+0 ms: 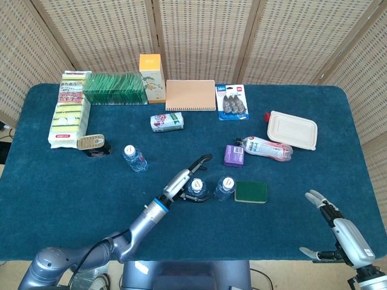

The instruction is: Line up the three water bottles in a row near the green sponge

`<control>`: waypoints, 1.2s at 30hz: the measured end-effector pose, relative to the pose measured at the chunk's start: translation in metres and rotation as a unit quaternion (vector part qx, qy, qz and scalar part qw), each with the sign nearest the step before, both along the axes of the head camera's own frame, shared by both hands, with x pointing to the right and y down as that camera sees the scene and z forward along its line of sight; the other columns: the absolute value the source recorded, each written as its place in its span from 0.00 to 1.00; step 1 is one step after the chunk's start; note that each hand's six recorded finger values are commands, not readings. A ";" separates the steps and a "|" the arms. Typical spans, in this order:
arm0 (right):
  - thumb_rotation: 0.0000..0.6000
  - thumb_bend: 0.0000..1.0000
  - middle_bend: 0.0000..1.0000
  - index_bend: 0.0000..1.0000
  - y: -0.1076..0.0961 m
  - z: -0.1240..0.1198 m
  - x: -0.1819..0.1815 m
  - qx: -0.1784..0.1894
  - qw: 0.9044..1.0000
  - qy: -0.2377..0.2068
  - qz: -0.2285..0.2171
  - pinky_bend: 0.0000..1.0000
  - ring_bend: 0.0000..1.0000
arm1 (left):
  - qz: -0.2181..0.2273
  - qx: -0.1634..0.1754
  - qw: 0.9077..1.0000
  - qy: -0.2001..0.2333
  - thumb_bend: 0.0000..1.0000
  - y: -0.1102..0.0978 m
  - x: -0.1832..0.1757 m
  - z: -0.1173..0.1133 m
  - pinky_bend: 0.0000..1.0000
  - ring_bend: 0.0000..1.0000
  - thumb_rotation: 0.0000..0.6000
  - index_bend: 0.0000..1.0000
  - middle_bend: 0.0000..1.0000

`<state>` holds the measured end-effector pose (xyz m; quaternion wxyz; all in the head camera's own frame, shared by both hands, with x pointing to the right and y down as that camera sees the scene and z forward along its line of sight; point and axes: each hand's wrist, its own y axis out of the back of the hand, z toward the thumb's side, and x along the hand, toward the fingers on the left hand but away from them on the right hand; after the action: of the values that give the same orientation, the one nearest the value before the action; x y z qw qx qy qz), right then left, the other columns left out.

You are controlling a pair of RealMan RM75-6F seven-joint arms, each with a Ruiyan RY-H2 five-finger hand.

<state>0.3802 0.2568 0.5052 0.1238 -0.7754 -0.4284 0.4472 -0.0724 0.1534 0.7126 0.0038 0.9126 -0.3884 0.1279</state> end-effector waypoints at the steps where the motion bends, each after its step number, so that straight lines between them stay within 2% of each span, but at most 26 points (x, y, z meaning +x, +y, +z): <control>1: 1.00 0.06 0.00 0.03 0.000 0.000 0.000 0.000 1.000 0.000 -0.001 0.01 0.00 | -0.004 0.004 1.000 0.002 0.22 -0.001 -0.003 -0.002 0.14 0.00 1.00 0.00 0.00; 9: 1.00 0.06 0.00 0.03 0.003 -0.002 -0.003 0.001 1.000 0.002 -0.005 0.01 0.00 | -0.028 0.024 0.999 0.025 0.22 -0.007 -0.034 -0.024 0.13 0.00 1.00 0.00 0.00; 14: 1.00 0.06 0.00 0.03 0.004 -0.002 -0.006 0.001 1.000 0.005 -0.009 0.01 0.00 | -0.031 0.020 0.998 0.041 0.22 -0.011 -0.051 -0.040 0.12 0.00 1.00 0.00 0.00; 19: 1.00 0.06 0.00 0.03 0.007 -0.003 -0.010 0.002 1.000 0.009 -0.018 0.01 0.00 | -0.032 0.022 0.998 0.059 0.22 -0.020 -0.072 -0.065 0.11 0.00 1.00 0.00 0.00; 25: 1.00 0.06 0.00 0.03 0.007 -0.002 -0.011 0.001 1.000 0.015 -0.023 0.01 0.00 | -0.032 0.044 0.997 0.061 0.21 -0.033 -0.102 -0.101 0.09 0.00 1.00 0.00 0.00; 29: 1.00 0.06 0.00 0.03 0.007 -0.004 -0.013 0.005 1.000 0.016 -0.026 0.01 0.00 | -0.028 0.069 0.997 0.038 0.22 -0.041 -0.125 -0.126 0.08 0.00 1.00 0.00 0.00; 32: 1.00 0.07 0.00 0.03 0.008 -0.005 -0.013 0.007 0.999 0.016 -0.026 0.01 0.00 | -0.036 0.095 0.995 0.002 0.22 -0.047 -0.149 -0.144 0.08 0.00 1.00 0.00 0.00; 36: 1.00 0.06 0.00 0.03 0.006 -0.006 -0.010 0.017 0.999 0.024 -0.022 0.00 0.00 | -0.083 0.107 0.989 -0.054 0.22 -0.056 -0.197 -0.154 0.08 0.00 1.00 0.00 0.00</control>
<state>0.3701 0.2629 0.4989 0.1573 -0.7717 -0.4155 0.4551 -0.2695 0.0979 0.5586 -0.1039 0.8640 -0.4740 0.1341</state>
